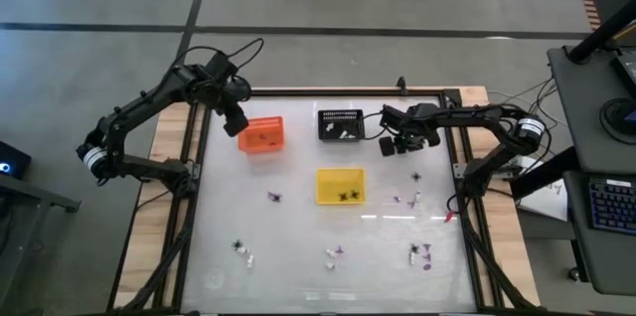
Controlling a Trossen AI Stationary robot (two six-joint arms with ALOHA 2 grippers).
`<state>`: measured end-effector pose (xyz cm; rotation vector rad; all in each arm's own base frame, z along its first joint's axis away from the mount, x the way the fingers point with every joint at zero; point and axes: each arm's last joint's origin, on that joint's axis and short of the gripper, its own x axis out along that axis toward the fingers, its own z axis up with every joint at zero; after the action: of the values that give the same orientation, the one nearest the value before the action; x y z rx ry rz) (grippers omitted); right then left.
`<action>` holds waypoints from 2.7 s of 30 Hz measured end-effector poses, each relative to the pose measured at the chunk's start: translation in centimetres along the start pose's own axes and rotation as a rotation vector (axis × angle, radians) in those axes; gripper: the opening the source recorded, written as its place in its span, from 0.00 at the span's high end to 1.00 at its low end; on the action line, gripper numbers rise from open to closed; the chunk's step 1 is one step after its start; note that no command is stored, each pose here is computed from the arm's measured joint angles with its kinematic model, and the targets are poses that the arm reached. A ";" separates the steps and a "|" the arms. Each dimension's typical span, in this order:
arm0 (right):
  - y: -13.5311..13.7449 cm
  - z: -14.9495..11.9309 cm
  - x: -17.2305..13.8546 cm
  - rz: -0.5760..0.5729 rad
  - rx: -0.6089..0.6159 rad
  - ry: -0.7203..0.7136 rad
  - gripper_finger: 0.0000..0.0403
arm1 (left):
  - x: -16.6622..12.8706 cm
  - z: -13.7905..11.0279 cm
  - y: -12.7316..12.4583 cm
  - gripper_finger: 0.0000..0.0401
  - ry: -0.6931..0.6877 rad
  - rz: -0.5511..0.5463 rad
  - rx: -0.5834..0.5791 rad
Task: Sort Halloween decoration
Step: Put the black spider toy into the yellow bin
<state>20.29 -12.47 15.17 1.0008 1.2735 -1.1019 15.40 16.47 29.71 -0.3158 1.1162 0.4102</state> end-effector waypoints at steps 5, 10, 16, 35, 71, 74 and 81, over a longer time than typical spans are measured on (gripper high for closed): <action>-0.3 -1.5 -1.9 -0.004 -0.023 0.038 0.75 | 0.0 0.0 0.0 0.69 -0.001 0.000 0.009; -0.3 -3.3 -3.1 -0.003 -0.020 0.047 0.67 | 0.0 0.1 0.0 0.69 -0.011 0.003 0.018; 0.2 -5.3 -2.6 -0.003 -0.006 0.092 0.62 | 0.0 0.2 0.1 0.69 -0.022 0.007 0.023; -1.0 -8.2 1.7 -0.037 0.034 0.158 0.61 | 0.0 0.6 0.2 0.69 -0.064 0.021 0.034; -1.8 -7.4 2.9 -0.003 0.117 0.088 0.98 | 0.0 0.7 0.1 0.69 -0.077 -0.003 0.034; -1.5 -7.3 2.2 0.023 0.105 0.080 0.98 | 0.0 0.7 0.1 0.69 -0.074 -0.003 0.035; -1.1 -7.0 -0.6 0.127 0.095 0.037 0.98 | 0.0 0.5 0.1 0.69 -0.061 -0.007 0.033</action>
<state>17.75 -5.85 15.44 1.1624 1.1794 -1.0579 15.79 16.79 29.93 -0.2767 1.0606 0.3921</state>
